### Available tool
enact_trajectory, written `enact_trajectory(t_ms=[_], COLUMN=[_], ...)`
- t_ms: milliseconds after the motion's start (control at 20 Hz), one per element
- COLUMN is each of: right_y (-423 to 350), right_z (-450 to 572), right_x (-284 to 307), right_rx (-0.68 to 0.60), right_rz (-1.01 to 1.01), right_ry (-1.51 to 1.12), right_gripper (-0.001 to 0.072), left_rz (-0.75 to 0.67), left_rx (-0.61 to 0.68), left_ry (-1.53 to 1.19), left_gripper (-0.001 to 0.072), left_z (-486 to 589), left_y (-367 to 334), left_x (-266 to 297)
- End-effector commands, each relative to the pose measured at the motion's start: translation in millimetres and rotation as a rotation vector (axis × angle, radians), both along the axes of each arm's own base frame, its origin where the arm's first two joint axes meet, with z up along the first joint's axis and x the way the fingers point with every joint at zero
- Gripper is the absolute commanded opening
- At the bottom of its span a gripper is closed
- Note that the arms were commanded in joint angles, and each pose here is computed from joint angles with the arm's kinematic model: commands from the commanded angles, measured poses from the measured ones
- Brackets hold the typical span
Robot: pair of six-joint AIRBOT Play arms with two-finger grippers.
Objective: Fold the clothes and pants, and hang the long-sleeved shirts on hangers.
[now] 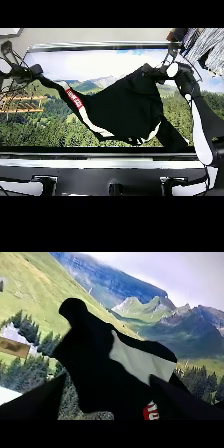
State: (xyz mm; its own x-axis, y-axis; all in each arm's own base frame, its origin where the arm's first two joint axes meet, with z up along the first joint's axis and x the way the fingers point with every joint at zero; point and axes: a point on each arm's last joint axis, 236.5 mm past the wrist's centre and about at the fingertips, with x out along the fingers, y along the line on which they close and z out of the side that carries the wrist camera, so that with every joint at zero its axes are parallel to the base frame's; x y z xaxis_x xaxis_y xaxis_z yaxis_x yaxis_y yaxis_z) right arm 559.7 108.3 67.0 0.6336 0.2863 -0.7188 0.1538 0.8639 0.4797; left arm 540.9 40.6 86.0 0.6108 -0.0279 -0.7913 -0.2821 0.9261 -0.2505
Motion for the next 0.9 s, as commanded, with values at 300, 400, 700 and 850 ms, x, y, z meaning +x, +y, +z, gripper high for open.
enact_trajectory(t_ms=[300,400,700,850], right_y=[-158,-137,-33,4], right_z=[22,-10,-88,-105], right_x=[-181,-229,-322,-339], right_rx=[-0.108,0.003,0.386,0.395], right_rz=[-0.012,-0.028,-0.112,-0.054], right_ry=[0.364,0.431,0.547,0.569], right_gripper=[0.0568,0.0569,0.0663,0.0661], left_rz=[0.016,-0.021,-0.152,-0.241], left_rx=[-0.155,-0.286,-0.478,-0.464], left_ry=[0.238,0.316,0.520,0.552], left_gripper=[0.0665,0.0665,0.0666,0.0666], left_z=[-13,-45,-127,-141], left_y=[6,-34,-159,-201], left_x=[-91,-122,-209,-231])
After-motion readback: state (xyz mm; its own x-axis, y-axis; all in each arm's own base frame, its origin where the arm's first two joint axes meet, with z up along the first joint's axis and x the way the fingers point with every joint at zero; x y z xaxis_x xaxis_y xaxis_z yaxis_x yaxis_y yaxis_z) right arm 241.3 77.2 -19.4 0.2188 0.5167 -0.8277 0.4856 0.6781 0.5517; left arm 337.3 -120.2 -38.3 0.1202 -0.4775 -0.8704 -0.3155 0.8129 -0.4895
